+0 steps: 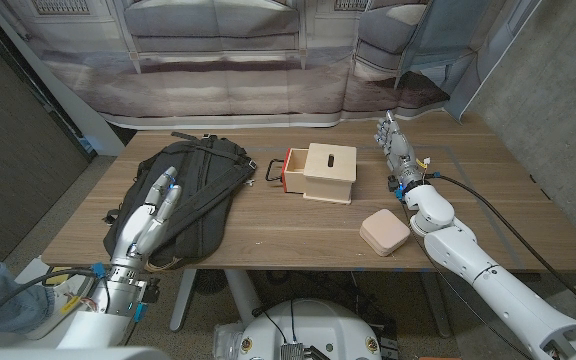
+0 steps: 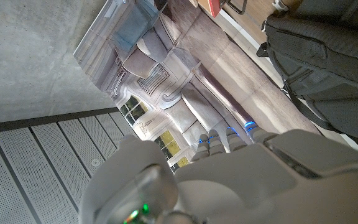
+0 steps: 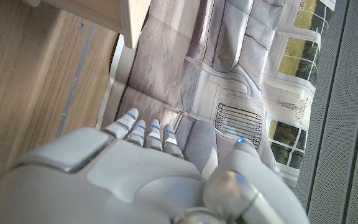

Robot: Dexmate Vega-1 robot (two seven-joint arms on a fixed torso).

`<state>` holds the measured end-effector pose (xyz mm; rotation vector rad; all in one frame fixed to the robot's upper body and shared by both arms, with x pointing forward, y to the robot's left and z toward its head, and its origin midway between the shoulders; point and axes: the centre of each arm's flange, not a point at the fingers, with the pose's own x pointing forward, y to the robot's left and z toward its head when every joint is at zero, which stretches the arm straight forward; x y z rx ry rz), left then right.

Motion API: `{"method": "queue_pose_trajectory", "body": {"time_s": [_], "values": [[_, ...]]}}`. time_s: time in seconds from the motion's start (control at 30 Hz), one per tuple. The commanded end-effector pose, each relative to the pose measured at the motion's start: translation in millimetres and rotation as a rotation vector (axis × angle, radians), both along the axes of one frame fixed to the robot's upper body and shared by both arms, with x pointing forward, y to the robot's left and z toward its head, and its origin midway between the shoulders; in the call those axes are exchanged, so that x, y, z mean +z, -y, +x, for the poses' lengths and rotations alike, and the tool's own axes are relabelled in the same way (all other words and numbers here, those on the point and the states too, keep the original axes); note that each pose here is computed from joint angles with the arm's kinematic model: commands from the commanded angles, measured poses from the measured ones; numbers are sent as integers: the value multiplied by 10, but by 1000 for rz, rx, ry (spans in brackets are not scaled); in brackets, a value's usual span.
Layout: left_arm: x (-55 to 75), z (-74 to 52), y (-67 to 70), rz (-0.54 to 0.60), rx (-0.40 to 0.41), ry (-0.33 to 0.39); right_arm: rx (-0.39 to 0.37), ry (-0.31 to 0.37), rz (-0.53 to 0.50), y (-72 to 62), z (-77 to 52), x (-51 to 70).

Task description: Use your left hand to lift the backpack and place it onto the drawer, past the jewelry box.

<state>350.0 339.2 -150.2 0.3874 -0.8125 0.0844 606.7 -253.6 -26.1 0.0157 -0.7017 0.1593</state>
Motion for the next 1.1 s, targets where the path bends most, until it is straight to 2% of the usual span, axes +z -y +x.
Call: {"method": "queue_pose_trajectory", "body": {"time_s": [0.03, 0.37, 0.67, 0.83, 1.1], "values": [[-87, -74, -55, 10, 26, 1, -6, 11, -2, -41, 3, 52], [-218, -133, -127, -14, 52, -35, -4, 9, -9, -122, 46, 110], [-269, -231, -133, -7, 79, -47, -1, 4, -16, -153, 82, 113], [-317, -268, -125, -19, 80, -39, -4, 6, -20, -149, 65, 103], [-377, -368, -133, 1, 115, -72, -4, 15, -22, -140, 31, 118]]}}
